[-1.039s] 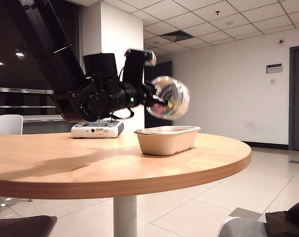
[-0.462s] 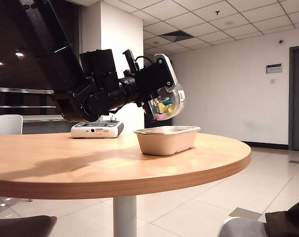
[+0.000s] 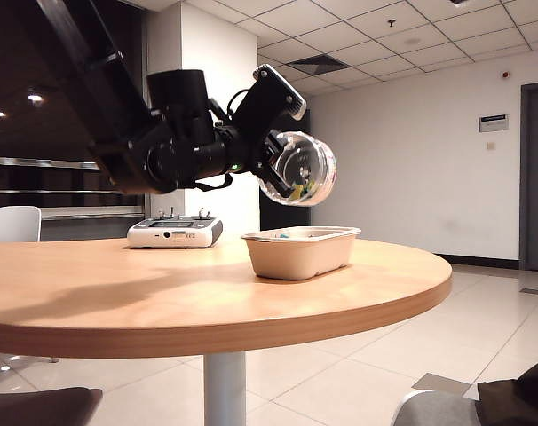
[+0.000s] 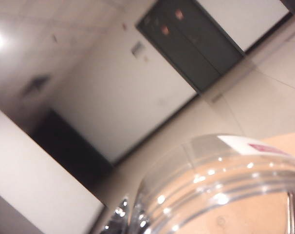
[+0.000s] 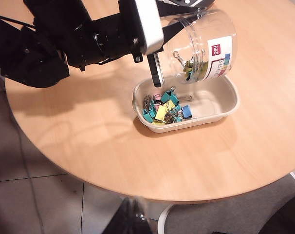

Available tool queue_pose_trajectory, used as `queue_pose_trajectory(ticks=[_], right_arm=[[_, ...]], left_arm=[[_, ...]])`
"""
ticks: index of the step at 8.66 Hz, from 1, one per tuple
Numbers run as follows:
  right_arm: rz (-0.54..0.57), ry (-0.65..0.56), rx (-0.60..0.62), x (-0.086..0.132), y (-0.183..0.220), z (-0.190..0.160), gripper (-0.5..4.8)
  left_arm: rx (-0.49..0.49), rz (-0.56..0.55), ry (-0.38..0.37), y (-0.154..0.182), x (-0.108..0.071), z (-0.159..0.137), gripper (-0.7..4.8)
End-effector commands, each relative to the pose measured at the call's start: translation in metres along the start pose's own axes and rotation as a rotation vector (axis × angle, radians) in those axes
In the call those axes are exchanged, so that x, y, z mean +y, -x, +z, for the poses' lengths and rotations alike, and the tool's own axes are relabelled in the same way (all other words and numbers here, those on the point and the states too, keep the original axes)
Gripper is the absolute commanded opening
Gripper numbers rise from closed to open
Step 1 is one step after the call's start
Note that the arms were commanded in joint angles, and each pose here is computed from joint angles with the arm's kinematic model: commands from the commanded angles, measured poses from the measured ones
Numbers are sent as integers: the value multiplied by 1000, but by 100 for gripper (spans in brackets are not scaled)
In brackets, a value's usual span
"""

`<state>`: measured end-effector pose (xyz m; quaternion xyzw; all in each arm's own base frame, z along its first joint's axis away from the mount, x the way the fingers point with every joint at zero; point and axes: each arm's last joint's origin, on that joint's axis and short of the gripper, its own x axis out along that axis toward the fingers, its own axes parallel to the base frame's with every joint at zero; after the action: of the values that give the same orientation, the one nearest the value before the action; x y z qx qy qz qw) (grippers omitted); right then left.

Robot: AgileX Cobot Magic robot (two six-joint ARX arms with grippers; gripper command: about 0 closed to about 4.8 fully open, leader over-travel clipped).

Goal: Pick up the box filled with clips, pour some clips from it into the rectangular paper box, and then put the clip box back on the table.

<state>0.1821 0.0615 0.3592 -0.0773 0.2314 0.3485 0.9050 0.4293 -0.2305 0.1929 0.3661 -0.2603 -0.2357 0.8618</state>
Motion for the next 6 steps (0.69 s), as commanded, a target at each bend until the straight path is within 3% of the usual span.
queue_pose_trajectory(ticks=[1, 3, 4, 5, 6], right_arm=[[1, 11, -27, 1, 2, 3, -1], [1, 12, -29, 0, 2, 3, -1], [1, 11, -29, 1, 2, 3, -1], [3, 11, -30, 1, 2, 3, -1], [18, 10, -36, 1, 2, 4, -1]], left_arm=[[177, -2, 180, -2, 23, 15, -6], [234, -17, 261, -1, 36, 26, -6], [342, -17, 345, 3, 51, 38, -6], [594, -69, 501, 24, 76, 57, -6], [680, -80, 560, 34, 86, 62, -6]])
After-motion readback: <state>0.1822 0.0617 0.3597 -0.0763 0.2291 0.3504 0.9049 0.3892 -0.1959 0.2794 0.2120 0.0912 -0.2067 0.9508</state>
